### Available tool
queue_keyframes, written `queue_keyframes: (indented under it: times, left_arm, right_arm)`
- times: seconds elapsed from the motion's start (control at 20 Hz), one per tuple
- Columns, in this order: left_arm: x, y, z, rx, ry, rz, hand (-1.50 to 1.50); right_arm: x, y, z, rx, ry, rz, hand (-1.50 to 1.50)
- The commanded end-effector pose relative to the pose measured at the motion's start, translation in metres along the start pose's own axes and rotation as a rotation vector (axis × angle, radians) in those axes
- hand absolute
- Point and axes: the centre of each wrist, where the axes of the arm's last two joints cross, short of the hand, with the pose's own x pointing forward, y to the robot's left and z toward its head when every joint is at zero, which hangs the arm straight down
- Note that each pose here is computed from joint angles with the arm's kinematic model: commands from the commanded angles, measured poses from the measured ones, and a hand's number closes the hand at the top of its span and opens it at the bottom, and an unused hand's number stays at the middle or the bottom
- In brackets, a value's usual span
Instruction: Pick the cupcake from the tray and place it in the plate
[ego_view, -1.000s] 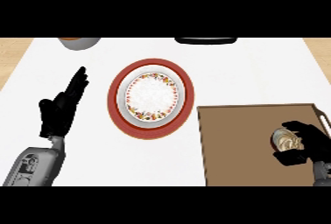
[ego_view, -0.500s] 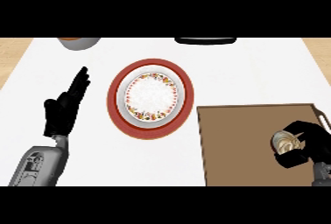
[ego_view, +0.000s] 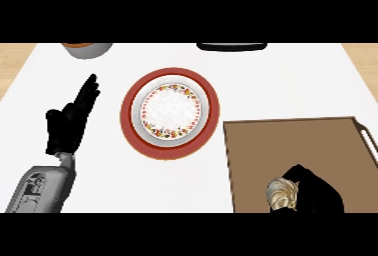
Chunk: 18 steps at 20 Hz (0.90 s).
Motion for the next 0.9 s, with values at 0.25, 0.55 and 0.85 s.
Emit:
queue_keyframes:
  times: [0.25,0.55,0.85]
  left_arm:
    - [0.004,-0.005,-0.008,-0.003,0.005,0.028,0.00]
    - [0.001,-0.003,-0.003,-0.022,-0.010,0.013,0.00]
    - [0.010,-0.004,0.000,-0.053,-0.024,0.009,0.00]
  right_arm:
    - [0.050,-0.050,0.069,-0.421,-0.218,-0.156,1.50]
    - [0.113,-0.056,0.097,-0.469,-0.431,-0.193,1.50]
    - [0.159,-0.054,0.073,-0.341,-0.440,-0.269,1.50]
